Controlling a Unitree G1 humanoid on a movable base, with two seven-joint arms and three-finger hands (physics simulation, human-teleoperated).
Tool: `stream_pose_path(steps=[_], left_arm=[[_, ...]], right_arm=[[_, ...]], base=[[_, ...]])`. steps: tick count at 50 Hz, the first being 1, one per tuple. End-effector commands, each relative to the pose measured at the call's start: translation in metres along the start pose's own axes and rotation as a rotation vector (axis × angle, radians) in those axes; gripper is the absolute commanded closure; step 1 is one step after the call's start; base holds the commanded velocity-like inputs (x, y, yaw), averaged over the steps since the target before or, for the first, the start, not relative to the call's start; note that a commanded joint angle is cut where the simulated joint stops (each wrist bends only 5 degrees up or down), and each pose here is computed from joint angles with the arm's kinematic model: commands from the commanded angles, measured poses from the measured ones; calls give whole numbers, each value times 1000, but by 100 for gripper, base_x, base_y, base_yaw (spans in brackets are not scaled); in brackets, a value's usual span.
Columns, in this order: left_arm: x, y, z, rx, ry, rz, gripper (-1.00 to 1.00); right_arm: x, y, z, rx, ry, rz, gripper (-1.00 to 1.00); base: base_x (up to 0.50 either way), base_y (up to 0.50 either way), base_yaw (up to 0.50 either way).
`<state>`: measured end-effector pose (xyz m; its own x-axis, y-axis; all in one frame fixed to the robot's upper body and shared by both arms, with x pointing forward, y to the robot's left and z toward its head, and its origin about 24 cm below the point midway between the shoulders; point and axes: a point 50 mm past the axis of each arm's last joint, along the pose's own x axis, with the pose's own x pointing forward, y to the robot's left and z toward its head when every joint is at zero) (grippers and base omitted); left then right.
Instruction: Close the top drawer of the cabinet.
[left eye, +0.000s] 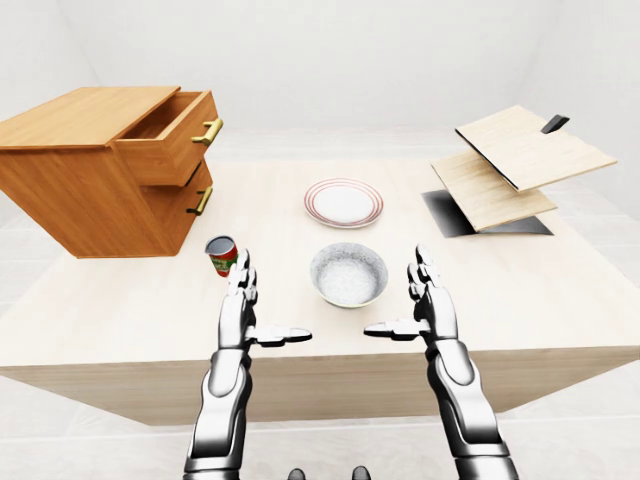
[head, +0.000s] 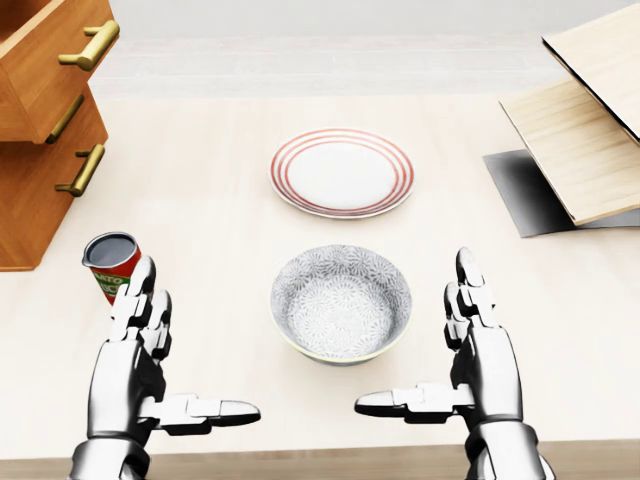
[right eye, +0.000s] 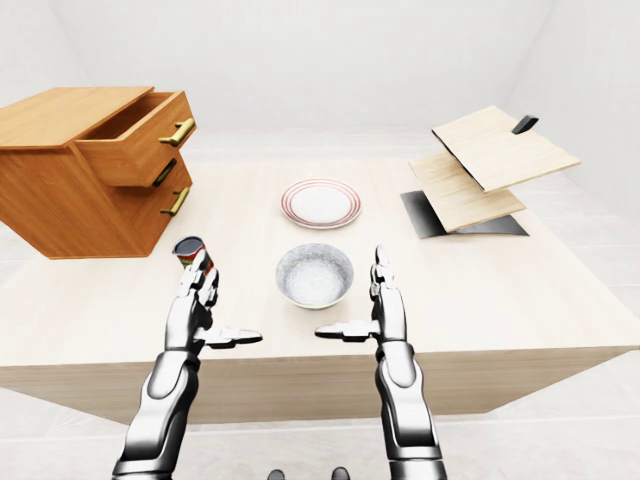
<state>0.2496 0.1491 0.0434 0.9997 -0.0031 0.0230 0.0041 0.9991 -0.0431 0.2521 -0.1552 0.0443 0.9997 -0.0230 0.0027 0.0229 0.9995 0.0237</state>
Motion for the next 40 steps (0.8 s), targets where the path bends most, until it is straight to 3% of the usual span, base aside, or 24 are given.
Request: stream_pose_path(steps=[1, 6, 8, 10, 11, 12, 15, 17, 18, 24, 30, 31, 40], left_arm=[[2, 8, 2, 43, 6, -20, -100], [-1, 11, 16, -6, -55, -9, -100], [-2, 14, 22, 31, -89, 13, -100], [-3, 20, 41, 127, -207, 84, -100], [-6, 19, 53, 140, -259, 73, -100], [-10, 18, 61, 89, -267, 73, -100], [-13, 19, 75, 117, -325, 84, -100], [-16, 22, 84, 75, -341, 115, -100], [-16, 21, 89, 109, -365, 104, -100], [-19, 21, 103, 113, -397, 96, -100], [-25, 21, 119, 123, -452, 101, -100], [-27, 21, 123, 141, -471, 106, -100], [-31, 22, 140, 163, -551, 113, -100]], right_arm=[[0, -5, -2, -81, 0, 11, -100], [1, -6, 9, -87, -24, 11, -100], [0, -5, 13, -101, -36, 14, -100], [-1, -5, 21, -110, -51, 9, -100], [-1, -4, 25, -116, -64, 19, -100], [-3, -3, 31, -105, -91, 23, -100], [-5, -2, 45, -145, -149, 34, -100], [-5, -1, 49, -204, -164, 50, -100], [-6, -1, 55, -198, -189, 48, -100], [-15, -2, 94, -187, -361, 59, -100], [-17, -8, 108, -187, -420, 36, -100], [-20, -9, 115, -139, -459, 39, -100], [-32, -7, 136, -174, -560, 50, -100]], base=[[0, 0, 0], [0, 0, 0], [0, 0, 0], [0, 0, 0], [0, 0, 0], [0, 0, 0], [0, 0, 0], [0, 0, 0], [0, 0, 0], [0, 0, 0], [0, 0, 0], [0, 0, 0], [0, 0, 0]])
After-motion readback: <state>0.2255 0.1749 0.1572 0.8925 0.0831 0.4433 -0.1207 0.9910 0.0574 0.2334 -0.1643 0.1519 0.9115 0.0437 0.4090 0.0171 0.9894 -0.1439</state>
